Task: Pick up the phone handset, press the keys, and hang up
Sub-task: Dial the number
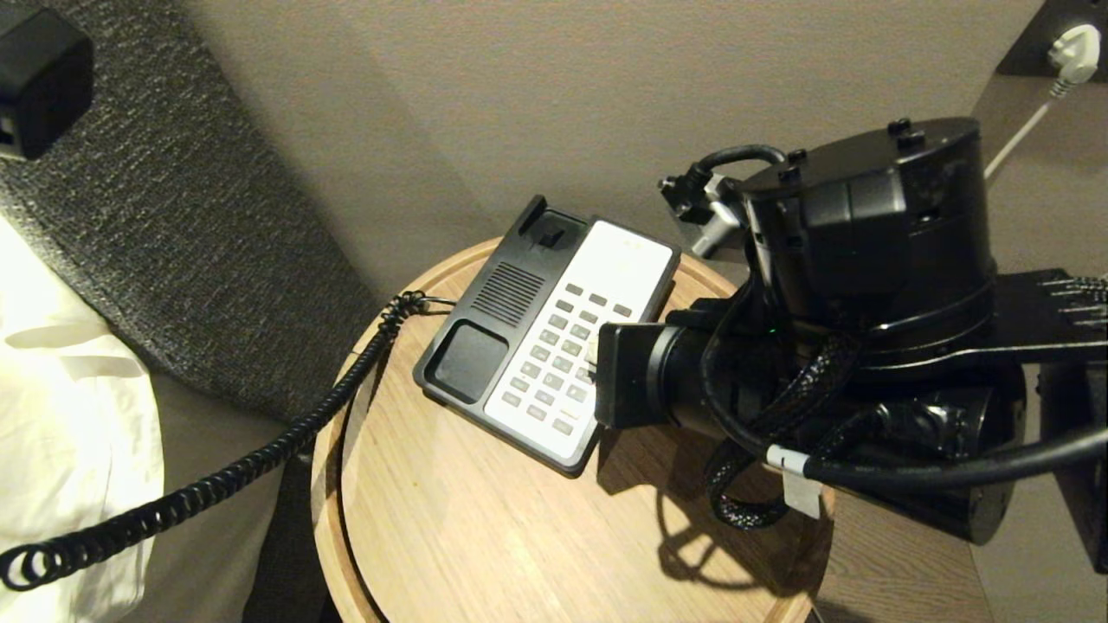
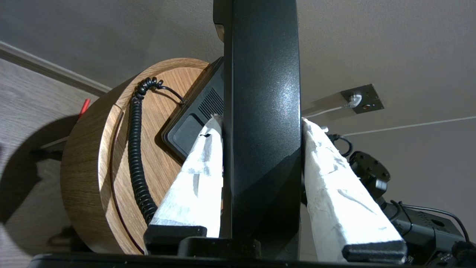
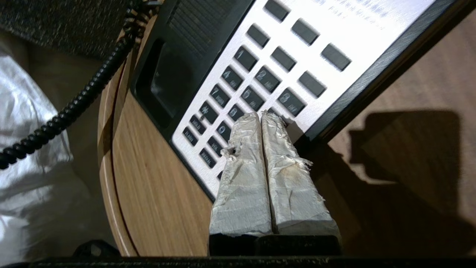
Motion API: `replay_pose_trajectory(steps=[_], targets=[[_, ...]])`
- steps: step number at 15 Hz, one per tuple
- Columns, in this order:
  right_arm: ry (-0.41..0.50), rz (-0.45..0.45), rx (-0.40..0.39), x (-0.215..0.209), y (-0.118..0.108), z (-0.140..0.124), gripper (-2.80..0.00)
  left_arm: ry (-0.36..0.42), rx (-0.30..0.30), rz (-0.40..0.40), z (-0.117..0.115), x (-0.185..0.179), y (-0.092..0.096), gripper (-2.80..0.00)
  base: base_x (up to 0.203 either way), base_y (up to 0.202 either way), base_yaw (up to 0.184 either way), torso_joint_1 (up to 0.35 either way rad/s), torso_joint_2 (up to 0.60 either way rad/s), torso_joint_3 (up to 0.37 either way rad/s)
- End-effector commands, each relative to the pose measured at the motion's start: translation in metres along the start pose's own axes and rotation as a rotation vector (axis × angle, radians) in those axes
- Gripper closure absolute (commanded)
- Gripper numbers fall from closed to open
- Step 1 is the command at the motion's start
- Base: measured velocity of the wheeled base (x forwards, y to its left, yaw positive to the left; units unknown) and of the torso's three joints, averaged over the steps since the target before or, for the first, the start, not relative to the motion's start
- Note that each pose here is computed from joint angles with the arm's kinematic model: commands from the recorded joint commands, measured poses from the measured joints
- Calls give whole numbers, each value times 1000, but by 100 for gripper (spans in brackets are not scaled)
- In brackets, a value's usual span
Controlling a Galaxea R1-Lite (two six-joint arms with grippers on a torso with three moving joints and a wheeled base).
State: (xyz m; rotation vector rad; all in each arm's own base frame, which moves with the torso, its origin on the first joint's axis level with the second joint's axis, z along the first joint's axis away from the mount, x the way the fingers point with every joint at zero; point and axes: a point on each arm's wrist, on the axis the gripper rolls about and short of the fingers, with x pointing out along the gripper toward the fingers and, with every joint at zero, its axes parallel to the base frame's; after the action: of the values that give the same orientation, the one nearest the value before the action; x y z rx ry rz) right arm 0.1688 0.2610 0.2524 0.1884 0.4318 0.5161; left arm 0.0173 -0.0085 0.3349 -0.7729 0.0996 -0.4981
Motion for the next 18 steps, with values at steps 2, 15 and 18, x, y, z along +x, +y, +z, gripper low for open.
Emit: replay_pose_trajectory(steps=[2,15,18], targets=[[-16,-37,12,2,-11,6,0,1,-4,3,0,0,0,0,0,0,0,0,0,0],[-10,-52,8,10,-15,6,0,0,-3,2,0,0,0,0,0,0,0,0,0,0],[-5,-47,6,11,-14,5,0,-1,-4,1,0,0,0,0,0,0,0,0,0,0]])
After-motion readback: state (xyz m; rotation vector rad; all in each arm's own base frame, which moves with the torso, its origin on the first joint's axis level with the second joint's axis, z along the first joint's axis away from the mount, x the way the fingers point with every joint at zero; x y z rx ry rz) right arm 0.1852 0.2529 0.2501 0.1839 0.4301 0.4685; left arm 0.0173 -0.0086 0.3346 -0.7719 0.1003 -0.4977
